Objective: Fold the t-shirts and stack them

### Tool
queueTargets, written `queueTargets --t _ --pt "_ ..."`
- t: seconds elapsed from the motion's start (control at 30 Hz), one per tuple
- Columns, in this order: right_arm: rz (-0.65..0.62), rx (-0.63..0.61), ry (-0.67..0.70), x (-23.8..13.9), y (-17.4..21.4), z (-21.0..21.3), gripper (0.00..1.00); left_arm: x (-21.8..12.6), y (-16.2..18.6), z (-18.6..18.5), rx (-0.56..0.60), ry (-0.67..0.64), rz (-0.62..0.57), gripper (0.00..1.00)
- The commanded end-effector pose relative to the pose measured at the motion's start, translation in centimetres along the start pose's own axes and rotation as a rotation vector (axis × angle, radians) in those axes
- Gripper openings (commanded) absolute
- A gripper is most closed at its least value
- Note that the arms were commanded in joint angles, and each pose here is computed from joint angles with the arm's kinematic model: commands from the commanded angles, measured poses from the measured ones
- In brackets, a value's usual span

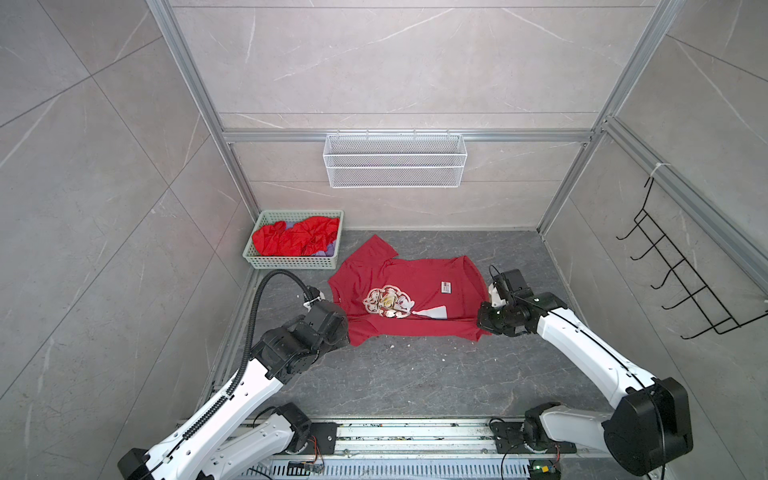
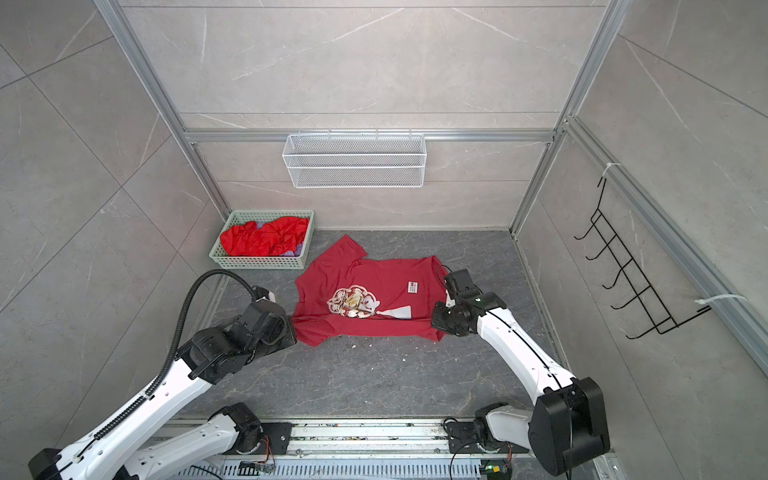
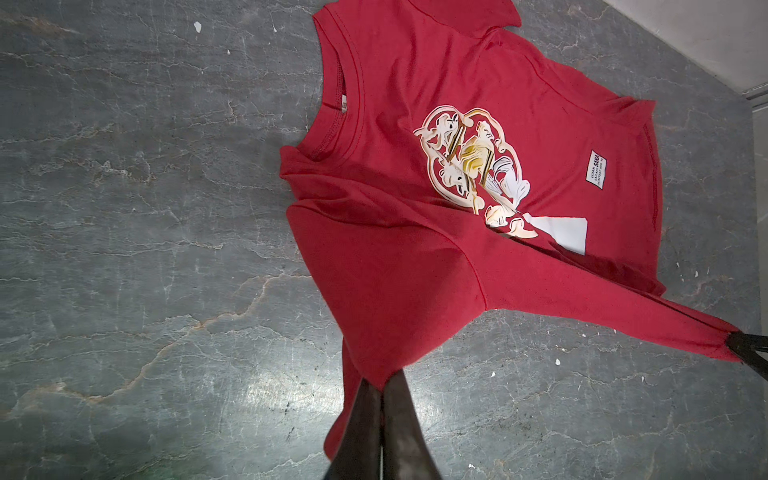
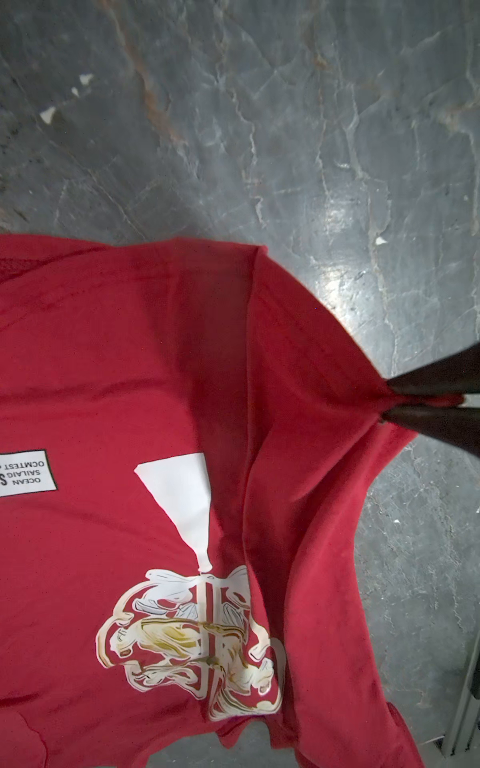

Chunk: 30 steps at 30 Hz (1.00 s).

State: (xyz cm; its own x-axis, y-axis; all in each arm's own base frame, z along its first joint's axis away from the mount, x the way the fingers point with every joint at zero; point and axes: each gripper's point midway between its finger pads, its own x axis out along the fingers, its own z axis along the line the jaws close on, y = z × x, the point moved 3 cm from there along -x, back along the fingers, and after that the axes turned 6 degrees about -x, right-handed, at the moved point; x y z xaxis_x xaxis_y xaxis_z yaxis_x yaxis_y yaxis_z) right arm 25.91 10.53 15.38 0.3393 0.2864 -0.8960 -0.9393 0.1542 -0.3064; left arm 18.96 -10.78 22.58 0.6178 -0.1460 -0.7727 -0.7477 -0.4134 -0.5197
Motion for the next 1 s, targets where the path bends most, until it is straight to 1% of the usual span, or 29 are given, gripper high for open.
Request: queueTargets --t 0.0,0.13,0.23,0.27,0.3,0.33,0.37,0.4,0.47,0.5,0.57,0.63,0.7,0.83,0.97 --pt "0.034 -0.046 -0.067 -1.8 1.0 1.1 0.09 -1.5 -1.0 0.0 0.007 0.01 -0.04 0.0" --pt "0.107 -0.039 -0.074 -1.3 3.3 0.5 0.09 -1.8 -0.8 0.3 0.01 0.008 -0.027 0.0" --pt "0.115 -0.033 -0.034 0.4 3.7 -0.5 0.13 -1.6 -0.5 0.3 0.017 0.009 -0.017 0.0" --pt "0.125 -0.036 -0.019 1.0 3.5 -0.7 0.18 -1.4 -0.5 0.2 0.02 0.01 -0.014 0.0" --pt "0.131 -0.038 -0.006 2.0 3.1 -0.9 0.25 -1.1 -0.4 0.0 0.024 0.012 -0.008 0.0" --pt "0.138 -0.039 0.007 3.0 2.7 -1.0 0.35 -0.9 -0.3 -0.2 0.031 0.015 -0.002 0.0" --pt "0.135 -0.041 0.031 3.7 2.2 -1.2 0.42 -0.6 -0.2 -0.3 0.036 0.012 0.006 0.0" --pt "0.117 -0.04 0.062 4.3 1.4 -1.6 0.45 -0.4 -0.2 -0.4 0.037 0.004 0.012 0.0" --pt "0.095 -0.042 0.131 4.8 0.1 -2.3 0.47 0.0 0.0 -0.6 0.038 0.005 0.021 0.0" --pt "0.084 -0.043 0.142 4.7 -0.5 -2.3 0.47 0.1 0.0 -0.8 0.037 0.011 0.023 0.0" --pt "0.066 -0.042 0.133 4.2 -0.8 -2.0 0.47 0.3 0.0 -0.9 0.032 0.019 0.019 0.0" --pt "0.054 -0.024 0.115 3.4 -0.3 -1.8 0.48 0.4 0.0 -0.9 0.025 0.024 0.016 0.0" --pt "0.049 0.02 0.087 2.9 1.0 -1.9 0.47 0.6 0.1 -0.9 0.019 0.026 0.017 0.0" --pt "0.051 0.15 -0.054 3.0 5.3 -1.3 0.48 0.9 0.2 -1.3 0.029 0.026 0.028 0.0" --pt "0.039 0.249 -0.108 4.0 8.3 -1.1 0.54 0.8 0.1 -1.6 0.04 0.037 0.035 0.0"
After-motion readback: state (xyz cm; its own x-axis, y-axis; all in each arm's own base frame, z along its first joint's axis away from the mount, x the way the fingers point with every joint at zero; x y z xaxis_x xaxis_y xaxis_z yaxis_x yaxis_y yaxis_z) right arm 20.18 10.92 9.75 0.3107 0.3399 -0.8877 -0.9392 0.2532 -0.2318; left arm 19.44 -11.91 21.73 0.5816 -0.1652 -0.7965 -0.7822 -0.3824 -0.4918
